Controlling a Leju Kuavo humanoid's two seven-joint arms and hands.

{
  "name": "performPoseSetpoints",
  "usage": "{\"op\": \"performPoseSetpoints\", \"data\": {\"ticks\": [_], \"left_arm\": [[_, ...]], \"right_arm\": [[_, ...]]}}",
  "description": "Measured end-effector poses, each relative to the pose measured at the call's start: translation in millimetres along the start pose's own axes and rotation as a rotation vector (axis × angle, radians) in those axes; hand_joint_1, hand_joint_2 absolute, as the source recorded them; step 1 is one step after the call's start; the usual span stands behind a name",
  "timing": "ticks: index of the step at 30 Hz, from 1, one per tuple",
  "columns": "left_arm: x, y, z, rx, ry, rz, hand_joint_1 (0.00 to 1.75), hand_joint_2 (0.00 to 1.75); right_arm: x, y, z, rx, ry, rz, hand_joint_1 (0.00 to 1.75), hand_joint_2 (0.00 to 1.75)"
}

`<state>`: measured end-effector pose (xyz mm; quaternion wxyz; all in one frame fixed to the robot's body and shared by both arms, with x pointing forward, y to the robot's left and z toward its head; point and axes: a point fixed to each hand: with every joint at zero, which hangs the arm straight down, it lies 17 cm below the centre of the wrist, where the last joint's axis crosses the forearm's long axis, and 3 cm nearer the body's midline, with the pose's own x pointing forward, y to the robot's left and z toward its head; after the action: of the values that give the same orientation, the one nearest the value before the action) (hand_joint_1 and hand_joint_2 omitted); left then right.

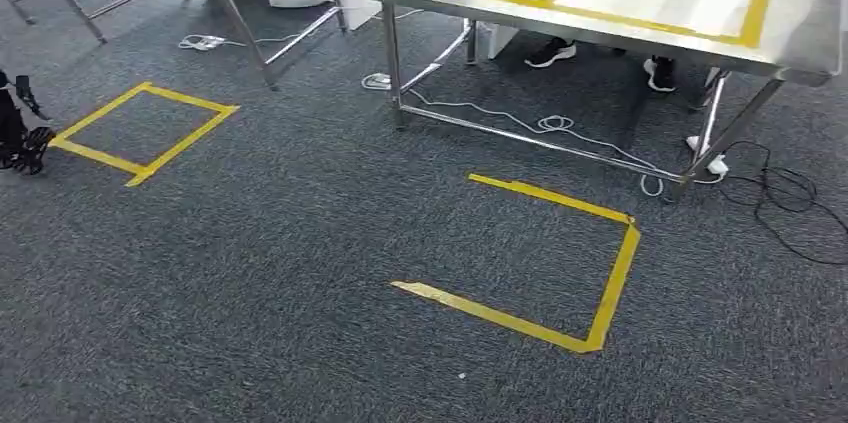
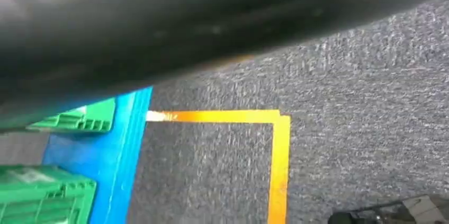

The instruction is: Take the parts from the cabinet and place them on the table.

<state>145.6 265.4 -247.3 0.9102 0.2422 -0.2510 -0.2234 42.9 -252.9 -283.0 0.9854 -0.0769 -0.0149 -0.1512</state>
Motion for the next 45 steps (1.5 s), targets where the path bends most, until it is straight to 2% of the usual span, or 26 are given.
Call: {"op": "performPoseSetpoints", "data": {"ticks": [15,24,35,45], "left_arm": [[0,-1,0,-0.002,-0.002,0.001,0.0,0.0],[2,-4,2,-0.01,-0.004,0.001,0.0,0.0],[4,-8,3,-0.021,-0.002,-0.003,0.0,0.0],[7,-6,1,-0.02,-0.007,-0.002,0.0,0.0]], "right_arm": [[0,0,0,-0.001,-0.002,0.017,0.0,0.0],[-4,-3,0,-0.012,0.002,0.088,0.0,0.0],[0,-14,-2,-0.061,-0.024,0.253,0.0,0.0],[0,-14,-2,-0.06,-0.035,0.288,0.0,0.0]]}}
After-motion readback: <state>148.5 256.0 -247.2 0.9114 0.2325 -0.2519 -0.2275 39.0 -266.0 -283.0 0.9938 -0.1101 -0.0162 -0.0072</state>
